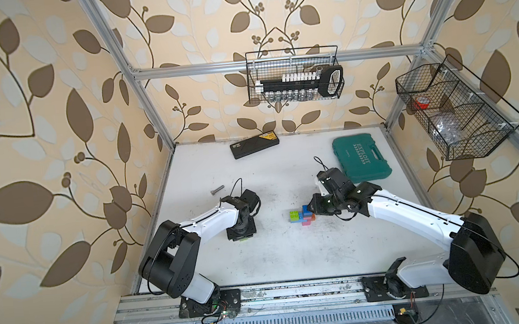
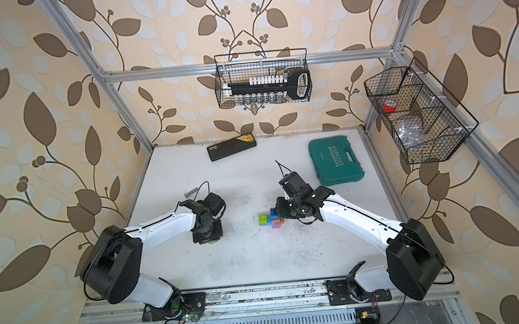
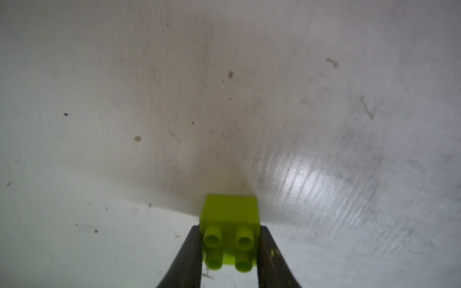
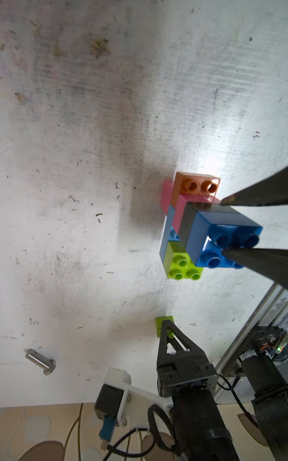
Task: Assemble the number 4 with lego
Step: Pick up the lego brick from the center of the board, then assemble the lego brick with the lego brick.
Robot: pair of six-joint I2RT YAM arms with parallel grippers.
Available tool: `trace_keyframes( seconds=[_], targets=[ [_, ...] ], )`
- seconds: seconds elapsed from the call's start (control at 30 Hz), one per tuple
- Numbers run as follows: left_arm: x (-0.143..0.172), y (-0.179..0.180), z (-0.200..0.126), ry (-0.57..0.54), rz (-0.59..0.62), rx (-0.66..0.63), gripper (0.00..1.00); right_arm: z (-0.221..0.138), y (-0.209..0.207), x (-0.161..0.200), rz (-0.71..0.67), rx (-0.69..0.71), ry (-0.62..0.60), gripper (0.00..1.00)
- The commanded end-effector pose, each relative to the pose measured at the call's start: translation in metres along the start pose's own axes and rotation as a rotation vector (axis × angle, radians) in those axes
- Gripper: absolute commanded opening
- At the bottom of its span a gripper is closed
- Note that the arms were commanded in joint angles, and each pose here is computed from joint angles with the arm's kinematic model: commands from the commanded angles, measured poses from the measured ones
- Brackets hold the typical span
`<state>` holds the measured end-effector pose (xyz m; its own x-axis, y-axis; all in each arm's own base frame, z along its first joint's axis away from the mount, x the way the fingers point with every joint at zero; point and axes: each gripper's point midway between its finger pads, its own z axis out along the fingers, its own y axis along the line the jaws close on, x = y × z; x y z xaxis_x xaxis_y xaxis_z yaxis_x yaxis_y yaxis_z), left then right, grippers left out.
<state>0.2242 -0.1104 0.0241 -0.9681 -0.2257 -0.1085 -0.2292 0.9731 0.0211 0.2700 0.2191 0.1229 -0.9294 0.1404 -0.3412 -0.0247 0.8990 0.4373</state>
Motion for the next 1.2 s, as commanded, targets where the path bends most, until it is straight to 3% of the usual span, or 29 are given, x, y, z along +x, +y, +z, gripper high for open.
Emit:
trace_keyframes(
  seconds=[0.0,0.2,0.67,1.17],
  targets=[
    [-0.002,-0.003,-0.012,-0.025,0.004,0.011,0.18,0.009,-0.024,0.02,0.002,0.086,0.075,0.24],
    [-0.01,-0.024,-0.045,-0.06,0.027,0.057,0.07,0.011,-0.027,0.023,0.007,0.092,0.08,0.24],
    [-0.011,-0.126,-0.131,-0.076,0.13,0.27,0.01,0.013,-0.026,0.024,0.017,0.085,0.082,0.24],
    [0.013,-0.19,-0.13,-0.004,0.213,0.334,0.0,0.013,-0.028,0.026,0.021,0.084,0.082,0.23]
  ],
)
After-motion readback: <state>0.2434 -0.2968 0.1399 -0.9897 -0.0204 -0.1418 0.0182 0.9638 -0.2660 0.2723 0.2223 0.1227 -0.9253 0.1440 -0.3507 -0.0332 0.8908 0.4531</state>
